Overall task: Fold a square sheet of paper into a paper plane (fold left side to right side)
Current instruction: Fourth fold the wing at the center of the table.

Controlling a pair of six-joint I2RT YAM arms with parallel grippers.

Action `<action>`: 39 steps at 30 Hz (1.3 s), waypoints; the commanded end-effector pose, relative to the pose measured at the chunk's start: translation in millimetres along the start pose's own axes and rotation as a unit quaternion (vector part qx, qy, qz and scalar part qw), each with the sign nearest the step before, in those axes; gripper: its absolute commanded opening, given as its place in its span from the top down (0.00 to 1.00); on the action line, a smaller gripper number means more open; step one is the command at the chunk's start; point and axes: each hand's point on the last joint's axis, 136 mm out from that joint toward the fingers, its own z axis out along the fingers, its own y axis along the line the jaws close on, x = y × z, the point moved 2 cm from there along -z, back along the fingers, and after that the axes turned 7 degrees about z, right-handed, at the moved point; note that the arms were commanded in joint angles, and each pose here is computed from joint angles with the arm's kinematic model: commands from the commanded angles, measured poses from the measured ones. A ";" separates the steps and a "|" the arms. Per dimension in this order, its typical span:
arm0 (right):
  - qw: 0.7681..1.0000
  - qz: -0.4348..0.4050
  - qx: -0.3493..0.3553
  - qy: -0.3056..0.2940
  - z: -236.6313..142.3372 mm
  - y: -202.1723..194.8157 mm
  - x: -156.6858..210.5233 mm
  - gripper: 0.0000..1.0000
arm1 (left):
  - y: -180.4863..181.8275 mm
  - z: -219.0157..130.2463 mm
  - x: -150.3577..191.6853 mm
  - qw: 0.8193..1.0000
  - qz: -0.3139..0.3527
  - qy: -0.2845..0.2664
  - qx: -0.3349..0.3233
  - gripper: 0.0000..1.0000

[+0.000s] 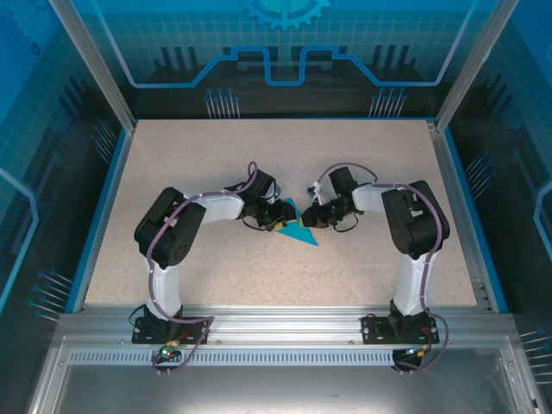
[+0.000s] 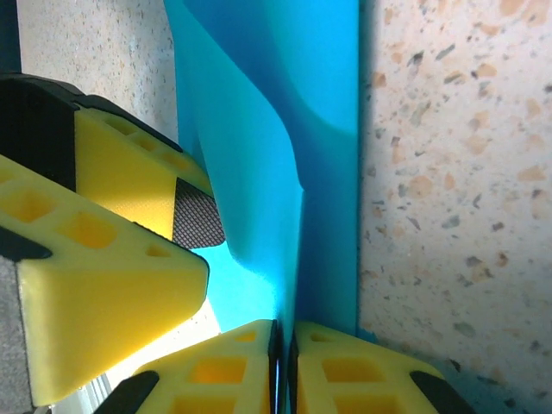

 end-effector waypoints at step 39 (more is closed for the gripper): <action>0.999 0.026 0.013 0.032 6.8 -16.0 4.1 0.83 | -16.8 -19.4 -11.1 1.000 -0.001 -0.015 0.016 0.51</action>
